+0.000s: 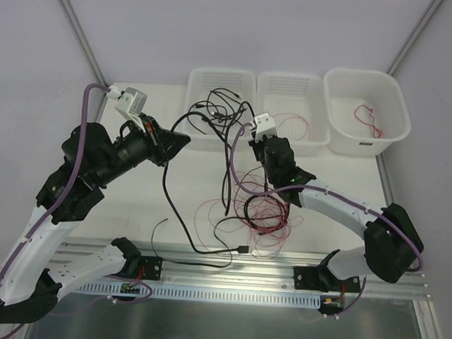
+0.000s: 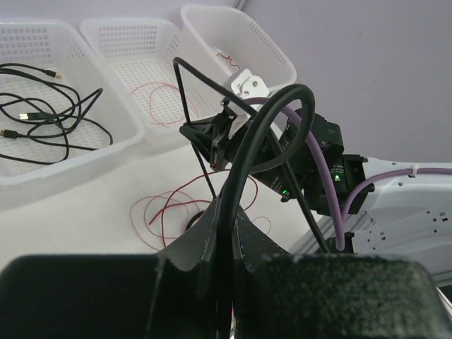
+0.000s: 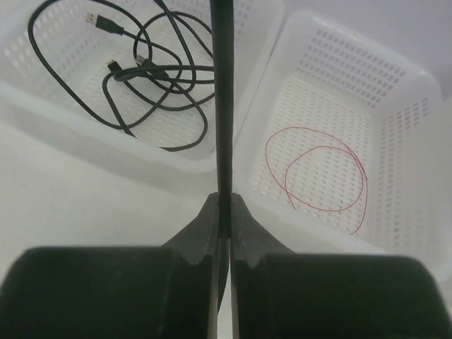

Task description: Untangle the cables

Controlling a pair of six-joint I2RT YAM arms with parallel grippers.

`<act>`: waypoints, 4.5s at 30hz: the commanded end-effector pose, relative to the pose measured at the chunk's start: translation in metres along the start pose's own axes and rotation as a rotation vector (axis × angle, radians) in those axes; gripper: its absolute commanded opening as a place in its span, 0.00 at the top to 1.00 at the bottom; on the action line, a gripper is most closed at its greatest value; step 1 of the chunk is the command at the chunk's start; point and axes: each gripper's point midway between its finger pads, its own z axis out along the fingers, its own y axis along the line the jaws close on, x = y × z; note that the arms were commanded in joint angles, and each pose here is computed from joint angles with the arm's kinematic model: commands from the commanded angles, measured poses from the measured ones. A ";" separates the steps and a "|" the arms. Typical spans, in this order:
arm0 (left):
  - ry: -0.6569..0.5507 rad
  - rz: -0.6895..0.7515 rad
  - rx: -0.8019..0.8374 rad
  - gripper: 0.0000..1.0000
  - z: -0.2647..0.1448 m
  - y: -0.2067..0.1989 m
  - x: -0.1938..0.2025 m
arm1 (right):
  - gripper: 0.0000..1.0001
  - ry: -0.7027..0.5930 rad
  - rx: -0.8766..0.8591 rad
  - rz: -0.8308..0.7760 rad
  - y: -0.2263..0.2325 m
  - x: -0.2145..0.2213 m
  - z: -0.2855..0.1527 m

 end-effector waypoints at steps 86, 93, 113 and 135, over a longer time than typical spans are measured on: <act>-0.316 -0.085 -0.242 1.00 0.210 0.157 -0.134 | 0.84 -0.050 -0.290 0.306 0.046 -0.133 0.123; -0.376 -0.088 -0.335 1.00 0.241 0.225 -0.128 | 0.78 -0.063 -0.205 0.357 0.037 -0.111 0.209; -0.260 0.095 -0.634 1.00 0.242 0.344 -0.077 | 0.05 0.106 -0.147 0.180 -0.022 -0.088 0.150; -0.131 0.152 -0.677 1.00 0.226 0.348 -0.049 | 0.03 0.370 -0.301 0.114 -0.011 -0.090 0.097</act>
